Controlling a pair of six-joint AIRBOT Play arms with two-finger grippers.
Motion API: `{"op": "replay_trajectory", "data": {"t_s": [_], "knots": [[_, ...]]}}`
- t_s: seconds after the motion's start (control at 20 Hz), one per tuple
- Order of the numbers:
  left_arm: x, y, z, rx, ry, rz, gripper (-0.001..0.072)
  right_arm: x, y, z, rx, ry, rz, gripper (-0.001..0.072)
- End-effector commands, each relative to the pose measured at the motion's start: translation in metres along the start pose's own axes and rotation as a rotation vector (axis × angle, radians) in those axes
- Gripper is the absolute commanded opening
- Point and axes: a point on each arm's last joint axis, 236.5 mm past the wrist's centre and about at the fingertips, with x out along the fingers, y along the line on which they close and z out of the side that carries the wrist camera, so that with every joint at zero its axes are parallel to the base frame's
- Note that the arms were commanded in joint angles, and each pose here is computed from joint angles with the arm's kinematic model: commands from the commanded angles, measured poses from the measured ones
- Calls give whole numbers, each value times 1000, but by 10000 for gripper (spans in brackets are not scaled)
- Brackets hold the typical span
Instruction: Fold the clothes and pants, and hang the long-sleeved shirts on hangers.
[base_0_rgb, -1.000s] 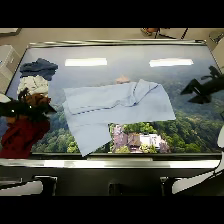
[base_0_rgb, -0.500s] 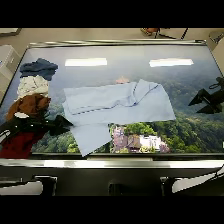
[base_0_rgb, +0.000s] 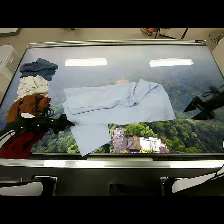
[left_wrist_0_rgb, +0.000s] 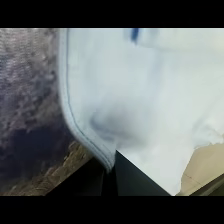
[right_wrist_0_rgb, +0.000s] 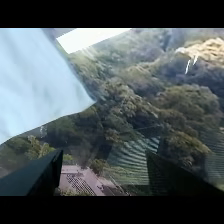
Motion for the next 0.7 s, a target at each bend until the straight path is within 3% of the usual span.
{"op": "replay_trajectory", "data": {"t_s": [0.0,0.25,0.5,0.55,0.65], "knots": [[-2,-6,3,11,-17,-11,21,35,-2,2,9,-8,50,606],[-11,-16,5,38,-44,-20,21,68,24,8,2,35,209,605],[-19,-25,5,64,-62,-31,21,87,50,21,-66,-18,177,537],[-20,-26,5,65,-63,-32,20,90,57,18,-85,-8,171,452],[-21,-27,6,67,-68,-33,21,91,72,1,-136,49,187,137]]}}
